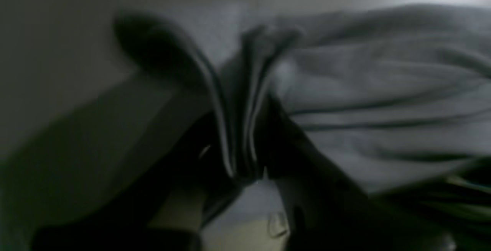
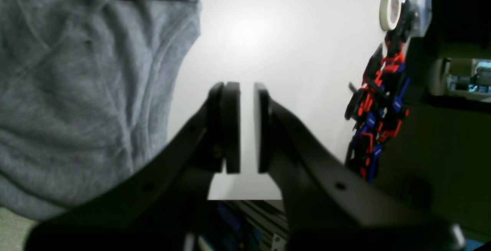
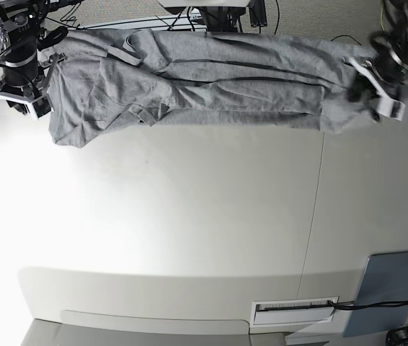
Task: Fold the T-shirt properly
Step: 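Move left gripper to the hem end of the strip and grasp it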
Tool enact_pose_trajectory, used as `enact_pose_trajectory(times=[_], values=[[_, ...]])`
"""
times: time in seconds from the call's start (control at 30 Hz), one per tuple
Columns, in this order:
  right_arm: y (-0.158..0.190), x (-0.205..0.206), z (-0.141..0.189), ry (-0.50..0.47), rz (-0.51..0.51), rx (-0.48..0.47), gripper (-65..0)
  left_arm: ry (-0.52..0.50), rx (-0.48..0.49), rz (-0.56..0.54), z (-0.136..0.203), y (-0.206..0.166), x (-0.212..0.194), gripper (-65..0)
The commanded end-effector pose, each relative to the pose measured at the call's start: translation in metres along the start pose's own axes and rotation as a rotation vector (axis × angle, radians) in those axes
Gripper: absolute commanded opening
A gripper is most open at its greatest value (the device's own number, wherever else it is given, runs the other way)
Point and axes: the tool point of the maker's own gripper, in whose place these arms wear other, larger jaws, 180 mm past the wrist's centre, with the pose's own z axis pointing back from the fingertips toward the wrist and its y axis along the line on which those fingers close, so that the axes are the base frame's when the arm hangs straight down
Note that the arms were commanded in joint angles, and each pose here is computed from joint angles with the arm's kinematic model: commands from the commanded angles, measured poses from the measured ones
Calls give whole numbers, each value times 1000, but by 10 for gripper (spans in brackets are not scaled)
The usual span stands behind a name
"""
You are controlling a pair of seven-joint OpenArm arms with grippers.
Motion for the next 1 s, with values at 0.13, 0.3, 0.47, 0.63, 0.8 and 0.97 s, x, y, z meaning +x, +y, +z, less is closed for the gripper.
enact_pose_trajectory(times=[0.13,0.3,0.47,0.63,0.8,0.97], values=[[-32,14,2,-45,-21,-143,-579,-126,-194,-7,6,-75,27,-650],[-65,17,7,-42,-8,-311,-579,-108,-371,23,-13,-144,15,-650],[-90,10,14,-9,-27,-429,-579,-124,-433,12,-30,-189,21,-650],[-105,7,18,-1,-39,-474,-579,-126,-479,1,-54,-222,28,-650],[-104,7,18,-2,-39,-473,-579,-72,-535,5,-70,-243,16,-650],[-105,8,18,-7,-38,-474,-579,-54,-586,-11,-71,-260,11,-650]])
